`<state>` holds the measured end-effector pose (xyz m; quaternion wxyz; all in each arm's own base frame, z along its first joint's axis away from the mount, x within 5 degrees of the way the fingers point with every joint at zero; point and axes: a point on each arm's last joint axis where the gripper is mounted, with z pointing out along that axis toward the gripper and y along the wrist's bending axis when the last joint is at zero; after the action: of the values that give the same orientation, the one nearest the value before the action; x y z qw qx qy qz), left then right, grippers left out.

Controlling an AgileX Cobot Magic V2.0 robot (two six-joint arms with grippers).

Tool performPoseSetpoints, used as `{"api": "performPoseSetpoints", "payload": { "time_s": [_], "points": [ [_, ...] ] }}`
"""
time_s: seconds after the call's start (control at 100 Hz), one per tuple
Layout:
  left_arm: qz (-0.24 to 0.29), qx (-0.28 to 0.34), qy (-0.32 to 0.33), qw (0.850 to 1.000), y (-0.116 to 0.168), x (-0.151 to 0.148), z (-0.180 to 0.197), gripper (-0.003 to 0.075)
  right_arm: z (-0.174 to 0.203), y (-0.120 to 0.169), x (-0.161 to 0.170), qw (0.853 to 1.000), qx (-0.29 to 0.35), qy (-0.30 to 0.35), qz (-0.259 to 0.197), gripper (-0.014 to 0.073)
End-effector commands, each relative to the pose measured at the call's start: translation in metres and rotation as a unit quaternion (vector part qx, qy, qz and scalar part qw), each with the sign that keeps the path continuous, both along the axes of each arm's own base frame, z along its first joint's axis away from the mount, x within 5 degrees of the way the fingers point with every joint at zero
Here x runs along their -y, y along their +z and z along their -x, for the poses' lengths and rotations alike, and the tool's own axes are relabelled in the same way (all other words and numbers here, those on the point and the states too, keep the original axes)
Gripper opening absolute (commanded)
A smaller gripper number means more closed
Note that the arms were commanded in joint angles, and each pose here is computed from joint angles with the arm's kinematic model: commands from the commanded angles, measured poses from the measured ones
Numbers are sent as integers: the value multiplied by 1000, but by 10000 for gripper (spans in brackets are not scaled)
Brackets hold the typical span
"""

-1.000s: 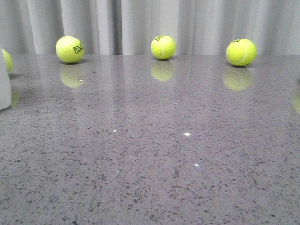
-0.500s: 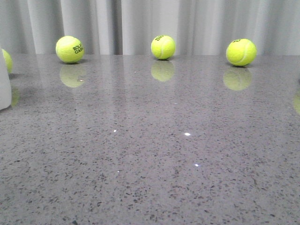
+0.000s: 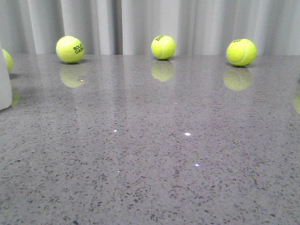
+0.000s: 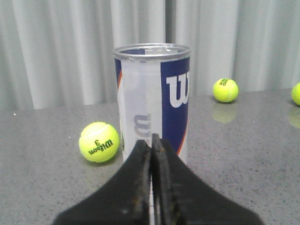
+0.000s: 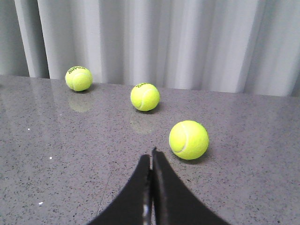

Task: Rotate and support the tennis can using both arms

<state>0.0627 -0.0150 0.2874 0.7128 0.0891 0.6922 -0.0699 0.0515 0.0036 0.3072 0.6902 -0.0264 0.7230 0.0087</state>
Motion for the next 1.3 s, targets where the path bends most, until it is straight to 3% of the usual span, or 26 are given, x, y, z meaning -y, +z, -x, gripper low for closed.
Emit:
{"api": "performPoseSetpoints", "payload": {
  "time_s": [0.0,0.14,0.76,1.29],
  "points": [
    [4,75,18,997,16,-3,0,-21,0,14,1,999,44,-5,-3,-68],
    [-21,71,41,996,1,-5,-3,-21,0,14,1,999,44,-5,-3,-68],
    [-3,66,93,993,-77,-13,9,-21,0,14,1,999,43,-5,-3,-68],
    [-10,74,92,993,-79,-12,9,-21,0,14,1,999,43,-5,-3,-68]
  ]
}}
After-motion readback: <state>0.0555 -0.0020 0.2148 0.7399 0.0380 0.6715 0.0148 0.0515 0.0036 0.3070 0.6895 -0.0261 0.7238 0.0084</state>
